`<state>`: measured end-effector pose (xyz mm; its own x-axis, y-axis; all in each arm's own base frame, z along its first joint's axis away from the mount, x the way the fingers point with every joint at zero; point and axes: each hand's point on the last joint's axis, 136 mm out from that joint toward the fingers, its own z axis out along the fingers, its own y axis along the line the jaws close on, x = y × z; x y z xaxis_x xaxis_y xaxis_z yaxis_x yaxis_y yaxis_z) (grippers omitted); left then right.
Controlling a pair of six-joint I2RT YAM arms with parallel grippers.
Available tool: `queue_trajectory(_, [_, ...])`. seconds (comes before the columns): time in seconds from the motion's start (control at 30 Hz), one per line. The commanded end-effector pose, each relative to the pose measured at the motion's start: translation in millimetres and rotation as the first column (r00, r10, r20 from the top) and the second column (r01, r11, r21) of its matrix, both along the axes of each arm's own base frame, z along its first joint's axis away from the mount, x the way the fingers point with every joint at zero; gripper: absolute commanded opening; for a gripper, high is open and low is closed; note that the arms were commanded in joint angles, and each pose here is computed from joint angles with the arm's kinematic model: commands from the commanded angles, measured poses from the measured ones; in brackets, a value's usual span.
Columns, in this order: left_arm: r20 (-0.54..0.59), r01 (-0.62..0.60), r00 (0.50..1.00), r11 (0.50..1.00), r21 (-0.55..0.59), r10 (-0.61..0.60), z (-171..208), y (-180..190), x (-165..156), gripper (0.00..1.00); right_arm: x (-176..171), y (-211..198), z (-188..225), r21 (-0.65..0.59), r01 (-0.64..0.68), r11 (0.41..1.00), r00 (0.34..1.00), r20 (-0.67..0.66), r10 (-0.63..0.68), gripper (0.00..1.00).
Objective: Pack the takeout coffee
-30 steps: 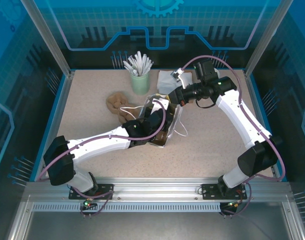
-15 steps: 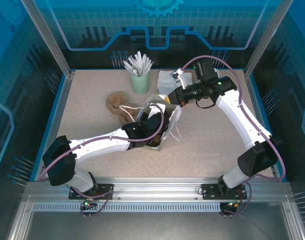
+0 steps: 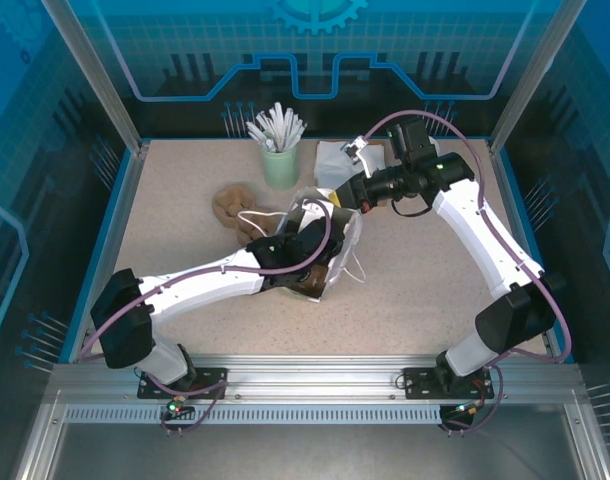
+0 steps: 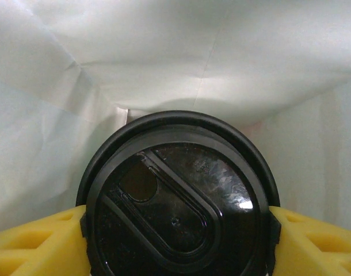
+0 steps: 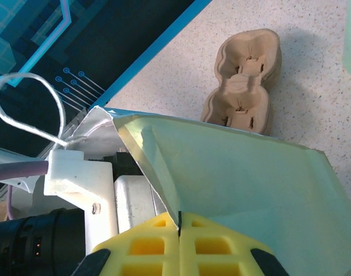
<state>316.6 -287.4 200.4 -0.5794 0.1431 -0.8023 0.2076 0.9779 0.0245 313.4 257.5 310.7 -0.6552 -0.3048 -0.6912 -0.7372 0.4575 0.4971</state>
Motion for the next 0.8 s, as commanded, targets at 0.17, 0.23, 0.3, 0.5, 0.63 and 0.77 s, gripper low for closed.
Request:
queue_trajectory(0.17, [-0.057, -0.037, 0.998, 0.999, -0.026, 0.036, 0, 2, -1, 0.71, -21, 5, 6, 0.045, -0.050, 0.998, 0.998, -0.020, 0.051, 0.00])
queue_trajectory(0.23, [-0.052, -0.040, 0.998, 0.999, -0.030, 0.038, -1, 3, -1, 0.70, -25, 6, 9, 0.056, -0.059, 0.997, 0.998, -0.011, 0.059, 0.00])
queue_trajectory(0.3, [-0.039, -0.036, 0.999, 0.999, -0.037, 0.034, -1, 3, 0, 0.71, -28, 6, 10, 0.060, -0.064, 0.996, 0.998, -0.006, 0.064, 0.00])
queue_trajectory(0.5, [0.043, 0.012, 0.999, 0.998, -0.069, -0.009, 11, -1, 2, 0.69, -37, 4, 13, 0.066, -0.070, 0.995, 0.997, 0.026, 0.068, 0.00])
queue_trajectory(0.63, [0.086, 0.036, 0.996, 0.998, -0.057, -0.031, 19, -3, 3, 0.69, -39, 3, 13, 0.069, -0.071, 0.995, 0.997, 0.026, 0.069, 0.00])
queue_trajectory(0.77, [0.102, 0.056, 0.993, 0.998, -0.040, -0.052, 21, -6, 3, 0.69, -41, 4, 14, 0.070, -0.078, 0.995, 0.997, 0.032, 0.076, 0.00])
